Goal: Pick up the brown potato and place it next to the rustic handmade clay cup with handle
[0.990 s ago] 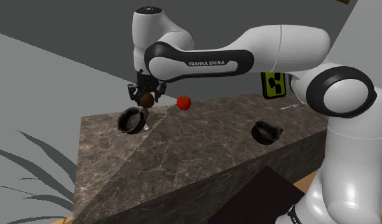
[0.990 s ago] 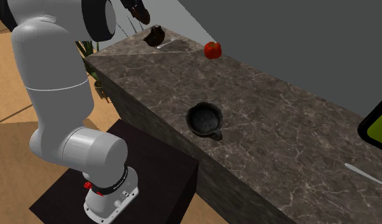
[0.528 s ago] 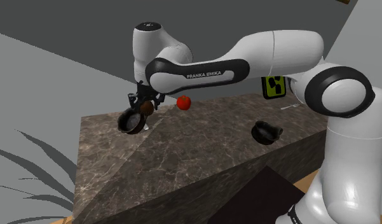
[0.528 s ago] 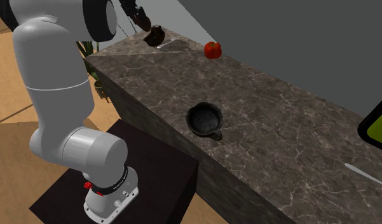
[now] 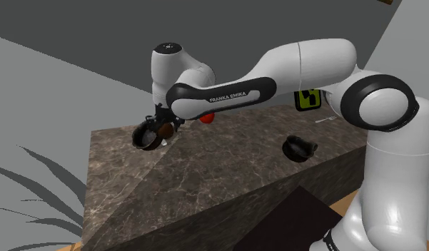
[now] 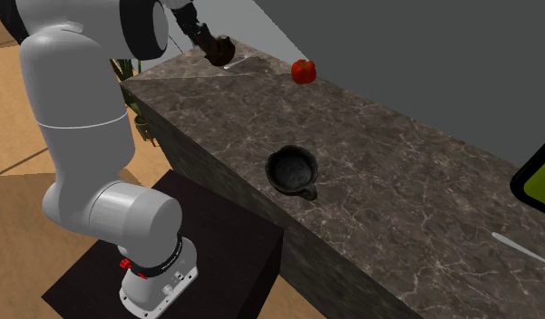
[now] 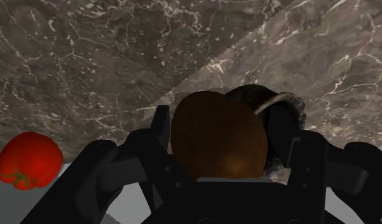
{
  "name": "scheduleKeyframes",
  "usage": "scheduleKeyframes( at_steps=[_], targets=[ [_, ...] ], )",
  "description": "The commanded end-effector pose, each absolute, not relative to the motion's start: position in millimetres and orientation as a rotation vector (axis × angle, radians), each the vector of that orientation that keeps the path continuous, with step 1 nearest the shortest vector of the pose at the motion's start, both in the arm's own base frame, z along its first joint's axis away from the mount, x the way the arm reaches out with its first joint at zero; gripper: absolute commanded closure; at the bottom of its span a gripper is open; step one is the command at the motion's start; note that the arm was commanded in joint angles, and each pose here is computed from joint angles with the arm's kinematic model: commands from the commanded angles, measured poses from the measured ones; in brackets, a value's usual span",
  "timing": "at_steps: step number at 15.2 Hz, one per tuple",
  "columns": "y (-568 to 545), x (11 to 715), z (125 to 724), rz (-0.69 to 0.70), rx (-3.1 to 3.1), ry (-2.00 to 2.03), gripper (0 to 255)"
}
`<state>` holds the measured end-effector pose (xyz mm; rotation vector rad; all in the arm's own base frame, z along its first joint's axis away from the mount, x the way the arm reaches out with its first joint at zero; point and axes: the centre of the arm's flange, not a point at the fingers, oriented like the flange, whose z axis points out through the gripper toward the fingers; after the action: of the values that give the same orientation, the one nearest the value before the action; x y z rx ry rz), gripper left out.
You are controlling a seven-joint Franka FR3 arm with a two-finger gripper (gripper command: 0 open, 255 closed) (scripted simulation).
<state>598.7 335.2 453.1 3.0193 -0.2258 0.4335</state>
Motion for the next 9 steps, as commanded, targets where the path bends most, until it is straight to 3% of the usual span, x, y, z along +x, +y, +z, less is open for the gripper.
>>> scheduleKeyframes(
  at_steps=[1, 9],
  targets=[
    [336.8, 600.4, 441.9, 0.434, 3.020, -0.226, 255],
    [336.8, 600.4, 399.6, 0.434, 3.020, -0.226, 255]
  ],
)
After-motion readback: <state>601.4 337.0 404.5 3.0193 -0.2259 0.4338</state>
